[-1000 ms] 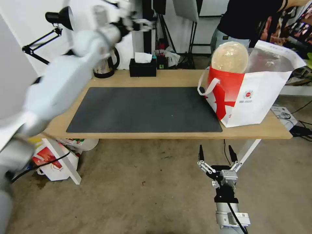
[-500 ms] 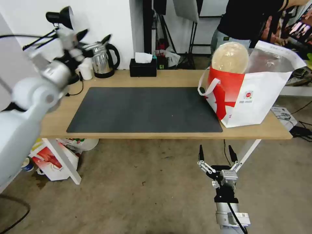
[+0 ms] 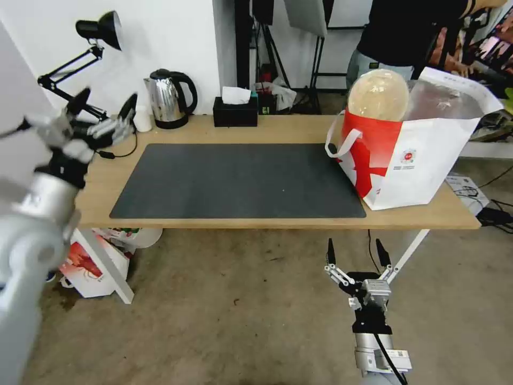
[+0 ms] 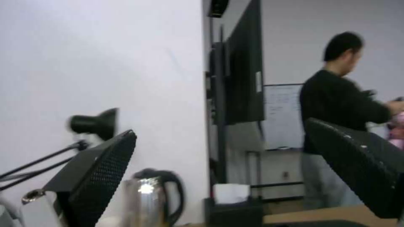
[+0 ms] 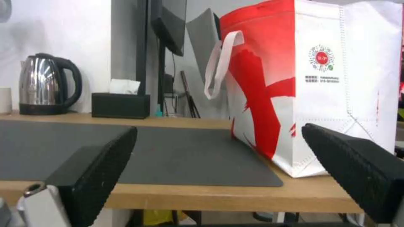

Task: Pick up the trash from the table and place it into the takeout bag.

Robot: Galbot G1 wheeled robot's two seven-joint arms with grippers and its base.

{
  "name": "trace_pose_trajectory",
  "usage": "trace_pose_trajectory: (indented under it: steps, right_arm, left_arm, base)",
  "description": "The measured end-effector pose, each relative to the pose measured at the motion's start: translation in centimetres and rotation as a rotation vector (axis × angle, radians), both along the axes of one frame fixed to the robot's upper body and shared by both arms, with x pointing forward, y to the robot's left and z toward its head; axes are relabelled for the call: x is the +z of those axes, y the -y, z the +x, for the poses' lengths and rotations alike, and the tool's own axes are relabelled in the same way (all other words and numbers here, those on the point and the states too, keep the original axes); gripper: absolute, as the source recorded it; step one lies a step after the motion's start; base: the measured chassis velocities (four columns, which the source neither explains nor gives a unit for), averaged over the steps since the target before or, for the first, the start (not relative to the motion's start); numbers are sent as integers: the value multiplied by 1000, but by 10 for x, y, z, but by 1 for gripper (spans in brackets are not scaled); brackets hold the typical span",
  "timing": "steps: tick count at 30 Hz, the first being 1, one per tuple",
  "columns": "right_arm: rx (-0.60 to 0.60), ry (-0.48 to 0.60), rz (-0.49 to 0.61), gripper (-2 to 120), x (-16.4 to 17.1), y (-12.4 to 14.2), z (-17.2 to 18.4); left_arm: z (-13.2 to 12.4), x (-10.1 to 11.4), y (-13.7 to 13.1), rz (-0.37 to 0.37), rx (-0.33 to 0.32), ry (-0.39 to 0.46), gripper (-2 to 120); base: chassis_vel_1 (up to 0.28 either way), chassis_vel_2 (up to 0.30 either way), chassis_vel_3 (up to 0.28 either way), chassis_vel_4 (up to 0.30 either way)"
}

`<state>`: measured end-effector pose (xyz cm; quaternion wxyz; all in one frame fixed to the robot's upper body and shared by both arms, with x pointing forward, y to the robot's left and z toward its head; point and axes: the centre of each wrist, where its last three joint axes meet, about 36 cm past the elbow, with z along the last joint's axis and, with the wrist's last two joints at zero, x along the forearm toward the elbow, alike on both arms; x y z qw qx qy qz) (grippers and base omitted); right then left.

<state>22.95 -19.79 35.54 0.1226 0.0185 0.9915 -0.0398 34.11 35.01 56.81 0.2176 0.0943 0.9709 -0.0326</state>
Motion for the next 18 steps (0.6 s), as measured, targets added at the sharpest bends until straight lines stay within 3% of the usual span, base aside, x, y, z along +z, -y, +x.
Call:
trace_pose_trajectory:
  steps: [5, 7, 9, 14, 17, 18]
  right_arm:
    - [0, 0, 0, 100, 0, 0, 0]
    - [0, 0, 0, 100, 0, 0, 0]
    - [0, 0, 0, 100, 0, 0, 0]
    - [0, 0, 0, 100, 0, 0, 0]
    - [0, 0, 0, 100, 0, 0, 0]
    - [0, 0, 0, 100, 0, 0, 0]
  left_arm:
    - [-27, -15, 13, 21, 73, -14, 100]
    - [-42, -30, 23, 76, 153, -16, 100]
    - [-52, -40, 34, 88, 184, -38, 100]
    - [-62, -57, 55, 78, 215, -92, 100]
    - [-68, -86, 77, 51, 207, -146, 100]
    - [-68, -86, 77, 51, 207, -146, 100]
  base:
    - [0, 0, 0, 0]
    - [0, 0, 0, 0]
    - [0, 0, 0, 0]
    - [0, 0, 0, 0]
    - [0, 0, 0, 0]
    - [0, 0, 0, 0]
